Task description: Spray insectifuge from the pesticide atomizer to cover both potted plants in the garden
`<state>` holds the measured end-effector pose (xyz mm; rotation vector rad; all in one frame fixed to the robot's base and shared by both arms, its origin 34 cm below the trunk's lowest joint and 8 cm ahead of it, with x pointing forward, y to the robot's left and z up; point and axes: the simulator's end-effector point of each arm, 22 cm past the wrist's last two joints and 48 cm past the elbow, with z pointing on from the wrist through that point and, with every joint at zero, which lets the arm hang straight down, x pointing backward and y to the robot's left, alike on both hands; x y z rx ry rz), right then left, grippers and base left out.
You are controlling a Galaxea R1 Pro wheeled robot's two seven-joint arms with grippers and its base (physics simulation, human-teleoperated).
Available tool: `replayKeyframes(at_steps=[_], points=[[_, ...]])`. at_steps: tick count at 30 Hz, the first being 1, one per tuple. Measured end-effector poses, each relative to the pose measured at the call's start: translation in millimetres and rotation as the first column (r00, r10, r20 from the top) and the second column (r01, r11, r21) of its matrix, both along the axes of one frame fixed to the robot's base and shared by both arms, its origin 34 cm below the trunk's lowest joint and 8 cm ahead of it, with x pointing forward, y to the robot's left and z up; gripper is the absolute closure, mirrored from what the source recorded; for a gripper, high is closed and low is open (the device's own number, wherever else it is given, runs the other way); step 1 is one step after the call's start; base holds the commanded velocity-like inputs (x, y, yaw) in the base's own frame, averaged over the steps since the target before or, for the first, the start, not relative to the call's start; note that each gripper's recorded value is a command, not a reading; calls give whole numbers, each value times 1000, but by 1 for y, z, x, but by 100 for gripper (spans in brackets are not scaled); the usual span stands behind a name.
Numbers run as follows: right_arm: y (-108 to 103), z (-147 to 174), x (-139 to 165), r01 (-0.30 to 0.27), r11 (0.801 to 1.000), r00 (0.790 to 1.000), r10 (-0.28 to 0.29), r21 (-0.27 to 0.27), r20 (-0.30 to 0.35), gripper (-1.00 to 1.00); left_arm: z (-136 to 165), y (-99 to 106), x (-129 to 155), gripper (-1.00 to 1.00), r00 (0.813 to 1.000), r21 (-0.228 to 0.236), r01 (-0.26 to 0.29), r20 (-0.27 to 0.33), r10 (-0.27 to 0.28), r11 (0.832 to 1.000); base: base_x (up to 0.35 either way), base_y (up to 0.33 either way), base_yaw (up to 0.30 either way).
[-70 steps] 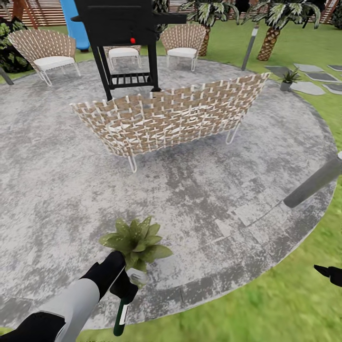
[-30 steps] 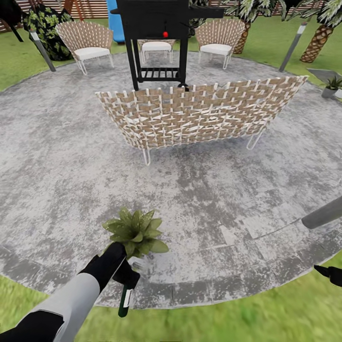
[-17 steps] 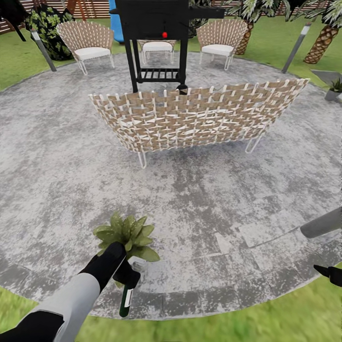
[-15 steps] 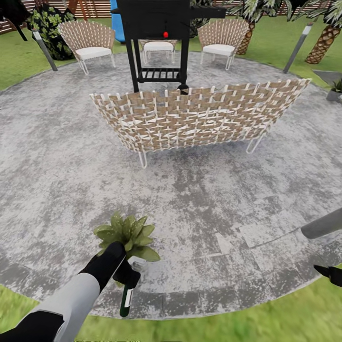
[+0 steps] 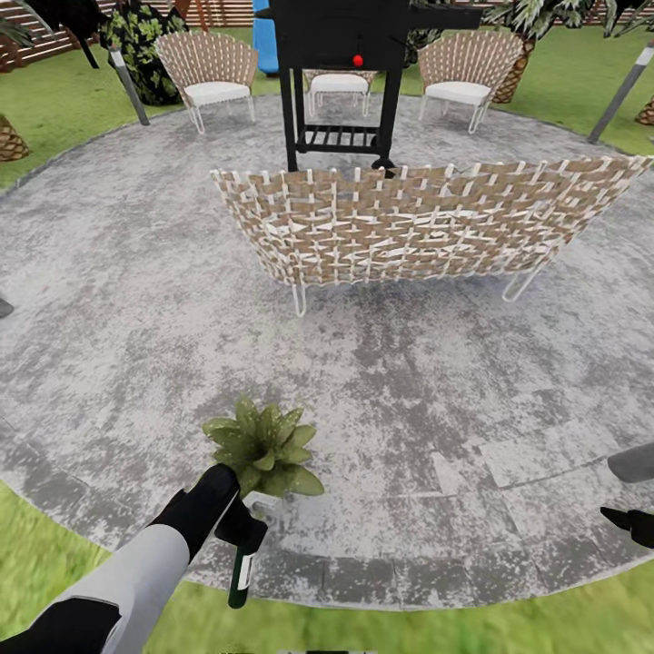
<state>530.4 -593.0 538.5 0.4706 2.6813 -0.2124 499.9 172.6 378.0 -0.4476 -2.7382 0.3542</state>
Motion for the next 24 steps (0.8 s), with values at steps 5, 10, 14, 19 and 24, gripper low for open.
replayKeyframes(at_steps=[5,10,14,19,24], points=[[0,-1,-1,1,1000,1000,-1,0,-3,-100,0,-2,1,100,1000,-4,-1,1,1,1000,60,-54,190],[0,-2,-1,1,1000,1000,-1,-1,-6,-100,1,-4,8,100,1000,-9,-1,18,1,1000,155,-139,69],[0,-2,-1,1,1000,1000,-1,-1,-6,-100,1,-4,8,100,1000,-9,-1,19,1,1000,20,-18,5],[0,-3,-2,1,1000,1000,-1,-1,-7,-100,0,-4,8,100,1000,-9,-2,18,2,1000,1,-1,66],[0,-4,-2,1,1000,1000,-1,-1,-9,-100,-1,-4,7,100,1000,-9,-2,15,2,1000,0,0,214]])
